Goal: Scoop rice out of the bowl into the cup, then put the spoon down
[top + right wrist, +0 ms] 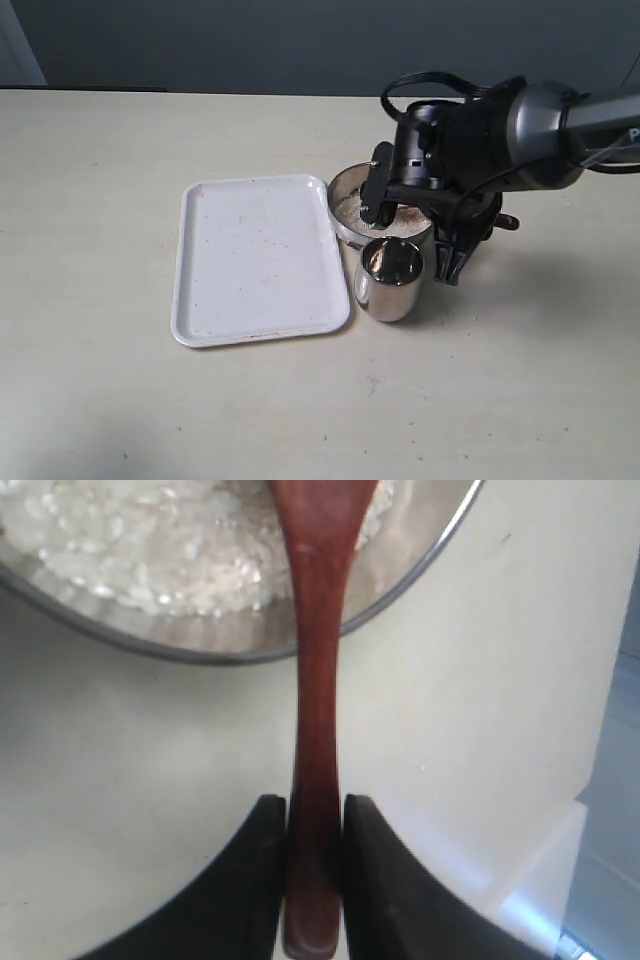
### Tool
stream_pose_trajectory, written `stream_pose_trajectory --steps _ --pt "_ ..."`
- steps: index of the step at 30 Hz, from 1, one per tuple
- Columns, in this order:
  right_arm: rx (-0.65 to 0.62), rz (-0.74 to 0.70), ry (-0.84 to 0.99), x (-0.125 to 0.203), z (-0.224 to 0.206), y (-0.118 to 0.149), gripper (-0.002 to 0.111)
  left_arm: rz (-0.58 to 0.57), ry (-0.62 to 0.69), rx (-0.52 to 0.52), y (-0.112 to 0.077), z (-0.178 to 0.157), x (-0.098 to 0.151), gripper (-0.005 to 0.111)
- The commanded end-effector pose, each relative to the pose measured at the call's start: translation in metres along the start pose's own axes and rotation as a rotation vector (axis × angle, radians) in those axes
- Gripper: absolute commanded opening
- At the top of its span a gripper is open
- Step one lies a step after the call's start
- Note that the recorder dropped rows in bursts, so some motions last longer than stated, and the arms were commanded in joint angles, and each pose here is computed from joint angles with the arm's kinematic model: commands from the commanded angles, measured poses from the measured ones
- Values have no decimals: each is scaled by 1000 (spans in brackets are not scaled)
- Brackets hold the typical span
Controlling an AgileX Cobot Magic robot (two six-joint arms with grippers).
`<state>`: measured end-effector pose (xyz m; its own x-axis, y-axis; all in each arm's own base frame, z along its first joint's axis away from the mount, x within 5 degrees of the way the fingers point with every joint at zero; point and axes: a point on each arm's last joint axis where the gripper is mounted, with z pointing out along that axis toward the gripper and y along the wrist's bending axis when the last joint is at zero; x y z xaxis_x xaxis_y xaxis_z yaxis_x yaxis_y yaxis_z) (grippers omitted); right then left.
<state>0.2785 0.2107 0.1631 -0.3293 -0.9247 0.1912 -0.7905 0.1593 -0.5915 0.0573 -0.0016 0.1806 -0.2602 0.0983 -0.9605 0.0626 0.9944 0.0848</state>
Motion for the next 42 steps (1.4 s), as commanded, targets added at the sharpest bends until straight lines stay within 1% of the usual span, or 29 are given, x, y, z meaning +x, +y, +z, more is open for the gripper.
stream_pose_trajectory --steps 1,5,8,12,19,22,25,28,30,36,39,42 --pt "-98 71 26 15 6 -10 -1 -6 -19 1 0 -1 -4 1" --pt "-112 73 28 21 4 -14 -1 -6 -19 1 0 -1 -4 1" --pt "-134 56 27 22 1 -14 -1 -6 -19 1 0 -1 -4 1" --pt "-161 69 41 26 -4 -13 -1 -6 -19 1 0 -1 -4 1" --pt "-188 121 38 36 -20 -17 -1 -6 -19 1 0 -1 -4 1" --pt "-205 140 70 44 -27 -18 -1 -6 -19 1 0 -1 -4 1" --pt "-252 169 78 48 -34 -16 -1 -6 -21 1 0 -1 -4 1" --pt "-317 163 63 50 -41 -12 -1 -6 -21 1 0 -1 -4 1" --pt "-332 173 58 51 -45 -11 -1 -6 -21 1 0 -1 -4 1" --pt "-315 112 47 45 -60 -1 -1 -6 -21 1 0 -1 -4 1" --pt "-278 70 33 40 -66 4 -1 -6 -21 1 0 -1 -4 1" --pt "-250 65 36 37 -71 8 -1 -6 -21 1 0 -1 -4 1"
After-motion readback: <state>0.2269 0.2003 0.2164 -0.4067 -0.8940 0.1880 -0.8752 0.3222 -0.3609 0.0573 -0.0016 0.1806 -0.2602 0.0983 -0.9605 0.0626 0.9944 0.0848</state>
